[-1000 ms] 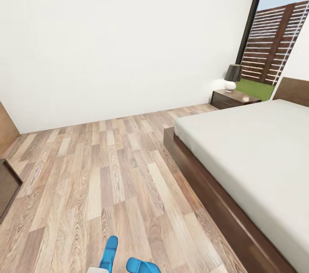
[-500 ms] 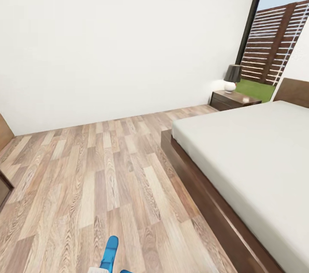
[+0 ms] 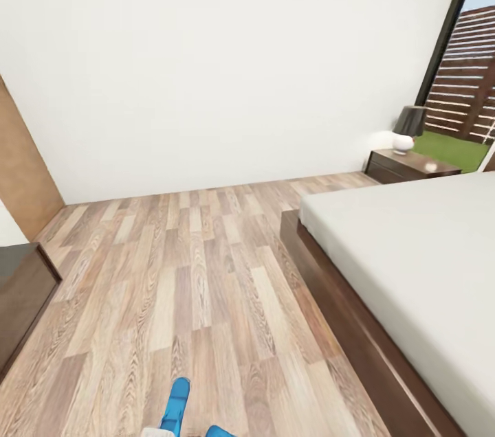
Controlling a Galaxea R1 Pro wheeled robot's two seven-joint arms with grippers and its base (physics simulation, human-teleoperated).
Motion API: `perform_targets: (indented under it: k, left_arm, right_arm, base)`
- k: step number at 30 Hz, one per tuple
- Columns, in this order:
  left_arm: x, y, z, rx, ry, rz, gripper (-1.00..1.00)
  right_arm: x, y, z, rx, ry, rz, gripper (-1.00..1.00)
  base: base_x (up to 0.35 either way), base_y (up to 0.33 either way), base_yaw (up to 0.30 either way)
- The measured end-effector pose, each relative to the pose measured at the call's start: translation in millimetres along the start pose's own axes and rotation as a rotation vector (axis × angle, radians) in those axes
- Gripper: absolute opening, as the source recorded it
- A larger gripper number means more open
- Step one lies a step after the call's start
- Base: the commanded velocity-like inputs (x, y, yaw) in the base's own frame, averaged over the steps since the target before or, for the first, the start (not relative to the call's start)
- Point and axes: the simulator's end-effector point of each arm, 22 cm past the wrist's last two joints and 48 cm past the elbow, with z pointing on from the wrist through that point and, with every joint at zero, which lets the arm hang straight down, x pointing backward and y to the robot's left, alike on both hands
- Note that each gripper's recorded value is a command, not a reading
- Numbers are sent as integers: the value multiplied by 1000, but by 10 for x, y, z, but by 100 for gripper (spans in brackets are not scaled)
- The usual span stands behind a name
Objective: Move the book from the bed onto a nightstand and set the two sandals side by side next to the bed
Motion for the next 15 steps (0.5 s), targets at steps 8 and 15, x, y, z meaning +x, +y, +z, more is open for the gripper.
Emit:
perform_targets:
  k: [8, 15]
  left_arm:
    - [-2, -3, 1, 0, -1, 0, -100]
    - [-1, -2, 1, 0, 0, 0, -100]
  right_arm:
    - [0, 1, 0, 0, 0, 0, 100]
    - [0, 0, 0, 0, 0, 1, 100]
  base:
    - [0, 0, 281]
    - [0, 0, 282]
